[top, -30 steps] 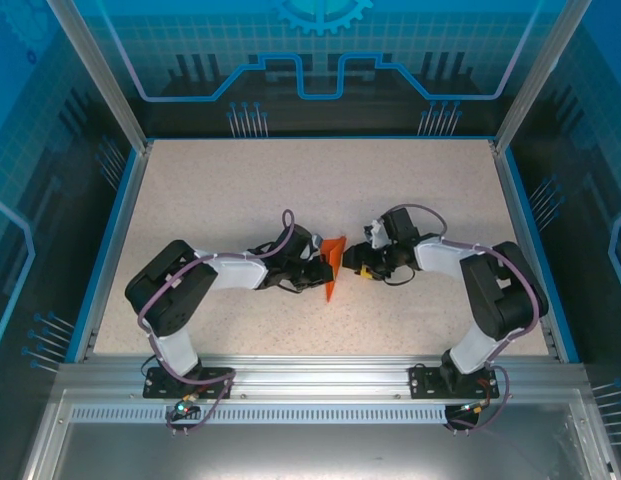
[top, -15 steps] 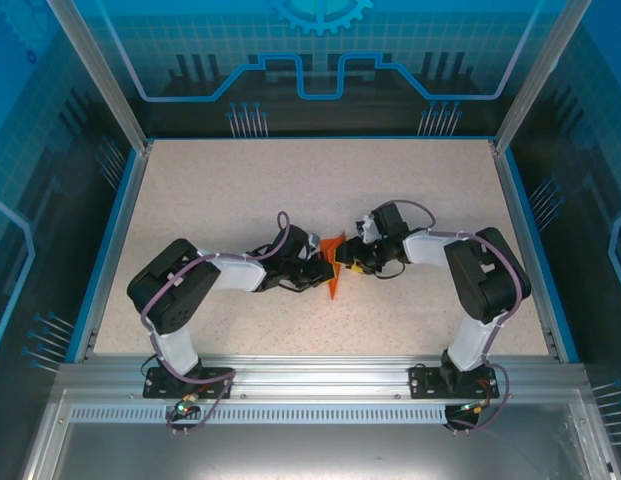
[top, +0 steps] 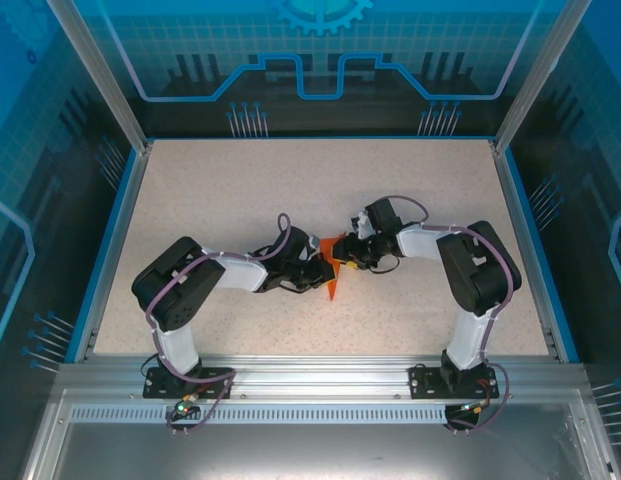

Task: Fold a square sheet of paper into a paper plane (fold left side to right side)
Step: Fold the wing for the fifth time at the center of the table.

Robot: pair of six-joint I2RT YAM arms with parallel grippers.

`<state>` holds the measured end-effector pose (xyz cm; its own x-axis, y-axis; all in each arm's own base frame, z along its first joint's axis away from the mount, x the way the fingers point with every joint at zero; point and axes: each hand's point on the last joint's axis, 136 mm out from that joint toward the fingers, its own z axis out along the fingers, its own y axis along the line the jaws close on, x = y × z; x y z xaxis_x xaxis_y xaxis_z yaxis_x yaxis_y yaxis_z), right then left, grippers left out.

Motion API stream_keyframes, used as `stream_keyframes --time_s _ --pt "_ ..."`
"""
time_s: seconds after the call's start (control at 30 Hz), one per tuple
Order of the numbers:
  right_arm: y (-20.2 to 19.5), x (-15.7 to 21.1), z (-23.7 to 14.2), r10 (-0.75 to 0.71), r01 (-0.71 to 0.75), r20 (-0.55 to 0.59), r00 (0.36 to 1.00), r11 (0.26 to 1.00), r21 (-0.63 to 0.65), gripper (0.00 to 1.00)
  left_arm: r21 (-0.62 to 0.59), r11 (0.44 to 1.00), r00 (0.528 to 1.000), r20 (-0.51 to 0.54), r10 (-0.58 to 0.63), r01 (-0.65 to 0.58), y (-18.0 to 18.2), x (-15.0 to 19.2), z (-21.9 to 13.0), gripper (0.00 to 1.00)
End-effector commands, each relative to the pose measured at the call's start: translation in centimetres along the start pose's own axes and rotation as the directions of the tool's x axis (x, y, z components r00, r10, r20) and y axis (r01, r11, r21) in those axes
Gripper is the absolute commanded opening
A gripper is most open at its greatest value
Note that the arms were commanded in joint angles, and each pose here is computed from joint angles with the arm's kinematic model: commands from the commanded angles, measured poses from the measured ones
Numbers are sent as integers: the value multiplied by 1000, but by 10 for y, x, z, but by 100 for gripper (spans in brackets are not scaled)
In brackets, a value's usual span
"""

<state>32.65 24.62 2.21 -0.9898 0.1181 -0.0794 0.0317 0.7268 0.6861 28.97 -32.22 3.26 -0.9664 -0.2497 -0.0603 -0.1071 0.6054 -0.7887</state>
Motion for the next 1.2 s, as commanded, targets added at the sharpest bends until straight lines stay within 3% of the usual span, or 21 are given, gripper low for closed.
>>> stream_keyframes --time_s 0.0,0.4,0.67,1.17 --pt "-18 11 15 25 -22 -41 999 998 66 42 3 1000 1000 -13 -19 19 6 2 0 11" --pt "-23 13 20 30 -26 -58 998 997 77 40 -7 1000 1000 14 9 -9 0 -3 -20 24" --pt "-21 13 19 22 -18 -58 998 997 72 40 -20 1000 997 75 -22 24 9 -25 -50 32" --pt "-20 14 19 19 -15 -60 998 998 67 39 21 998 998 28 -60 60 2 -60 -17 26"
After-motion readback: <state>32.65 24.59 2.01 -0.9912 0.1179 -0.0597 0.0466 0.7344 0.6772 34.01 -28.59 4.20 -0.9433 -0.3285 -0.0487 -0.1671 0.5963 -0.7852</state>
